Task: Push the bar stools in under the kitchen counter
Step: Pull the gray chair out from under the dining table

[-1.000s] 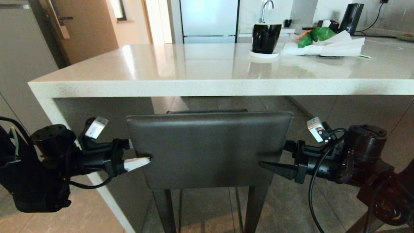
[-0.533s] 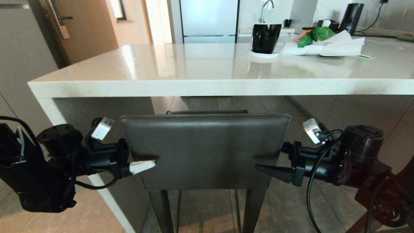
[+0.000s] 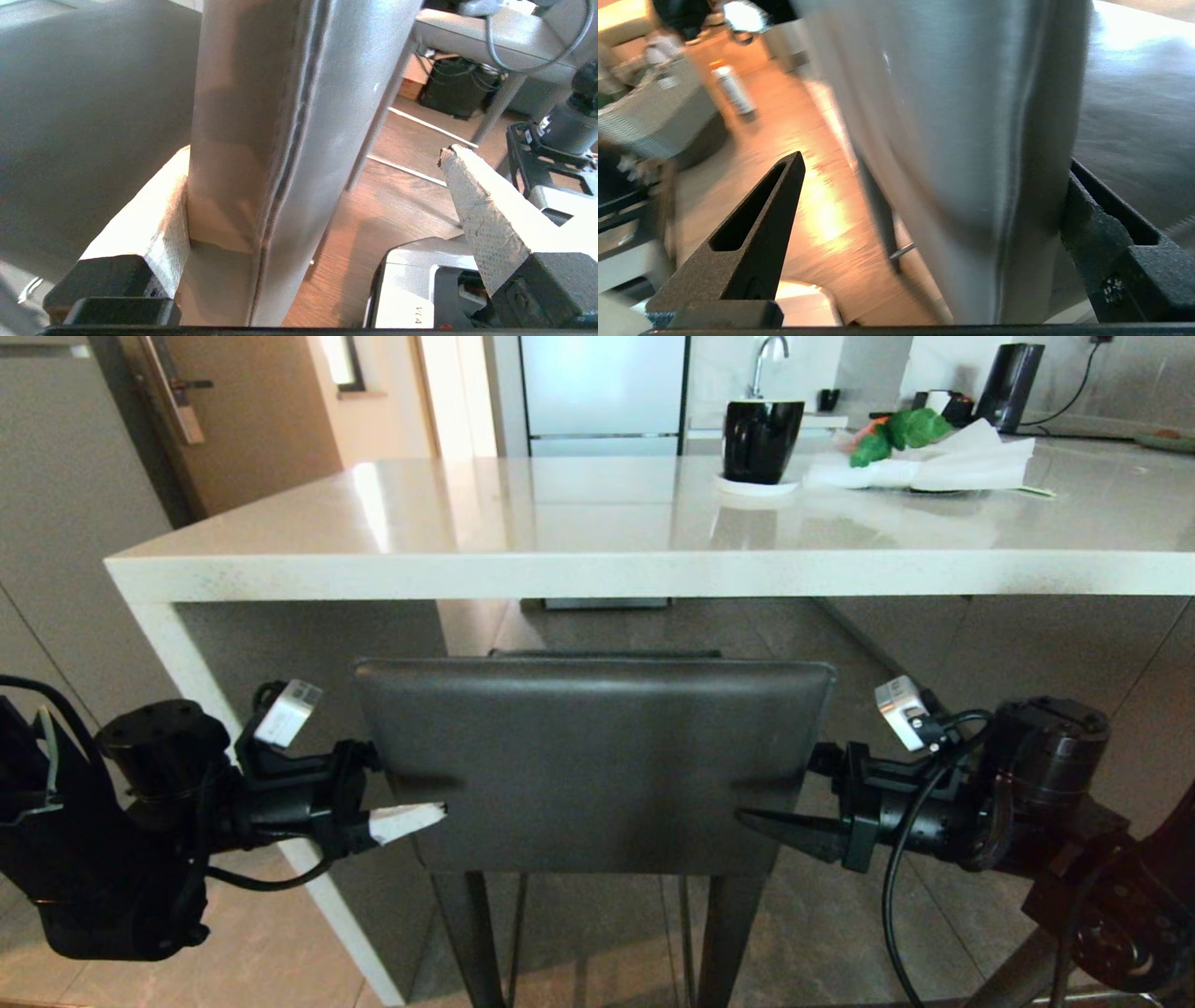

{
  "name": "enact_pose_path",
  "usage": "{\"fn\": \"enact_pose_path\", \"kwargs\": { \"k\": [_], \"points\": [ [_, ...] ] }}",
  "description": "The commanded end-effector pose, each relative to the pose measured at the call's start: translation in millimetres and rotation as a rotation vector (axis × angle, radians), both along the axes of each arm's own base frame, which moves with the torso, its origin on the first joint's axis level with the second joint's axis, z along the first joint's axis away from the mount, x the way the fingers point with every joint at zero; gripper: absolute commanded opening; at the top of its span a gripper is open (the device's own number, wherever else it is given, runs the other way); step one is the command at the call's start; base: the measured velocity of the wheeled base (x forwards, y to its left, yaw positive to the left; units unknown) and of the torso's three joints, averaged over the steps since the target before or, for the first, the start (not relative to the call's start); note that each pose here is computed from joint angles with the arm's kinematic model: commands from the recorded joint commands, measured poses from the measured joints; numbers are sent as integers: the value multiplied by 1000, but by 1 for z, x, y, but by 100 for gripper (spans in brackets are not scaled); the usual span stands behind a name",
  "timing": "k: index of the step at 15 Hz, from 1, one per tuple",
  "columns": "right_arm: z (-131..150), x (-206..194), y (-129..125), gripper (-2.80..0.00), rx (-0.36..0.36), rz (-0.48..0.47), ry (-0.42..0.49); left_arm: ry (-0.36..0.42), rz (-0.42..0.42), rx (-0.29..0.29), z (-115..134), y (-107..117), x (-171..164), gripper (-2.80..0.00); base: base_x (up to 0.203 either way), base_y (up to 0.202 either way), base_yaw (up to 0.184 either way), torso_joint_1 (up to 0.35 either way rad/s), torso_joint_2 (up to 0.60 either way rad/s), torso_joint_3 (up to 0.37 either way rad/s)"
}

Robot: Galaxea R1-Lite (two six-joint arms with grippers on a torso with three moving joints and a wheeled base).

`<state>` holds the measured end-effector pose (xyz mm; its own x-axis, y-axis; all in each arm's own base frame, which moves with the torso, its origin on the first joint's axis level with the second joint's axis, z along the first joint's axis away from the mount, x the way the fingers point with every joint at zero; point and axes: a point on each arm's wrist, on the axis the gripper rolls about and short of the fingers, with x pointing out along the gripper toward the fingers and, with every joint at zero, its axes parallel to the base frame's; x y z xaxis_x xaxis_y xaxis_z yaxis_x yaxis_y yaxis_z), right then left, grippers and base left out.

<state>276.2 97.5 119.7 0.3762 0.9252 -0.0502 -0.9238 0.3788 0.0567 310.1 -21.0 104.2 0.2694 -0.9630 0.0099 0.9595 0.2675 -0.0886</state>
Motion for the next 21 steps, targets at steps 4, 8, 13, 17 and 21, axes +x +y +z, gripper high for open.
{"fn": "enact_pose_path", "kwargs": {
  "k": [4, 8, 13, 17, 21],
  "points": [
    [3, 0, 0, 0, 5, 3, -17, -11, 8, -1, 4, -1, -4, 0, -196, 0, -2, -1, 3, 2],
    [3, 0, -1, 0, 4, -3, -17, -17, 2, -1, 7, -2, -6, 0, -193, 0, -1, 3, 3, 3],
    [5, -3, -2, 0, 6, -3, -18, -11, -19, -2, 10, -11, -17, 0, -194, 0, -1, 2, 0, 5],
    [5, -5, -2, 0, 5, -2, -19, -7, -8, -3, 12, -12, -25, 0, -195, 0, -4, 1, 2, 2],
    [7, -12, -4, 0, 5, -5, -20, -18, -10, -4, 16, -14, -29, 0, -193, 0, -2, 4, 4, 4]
  ]
}}
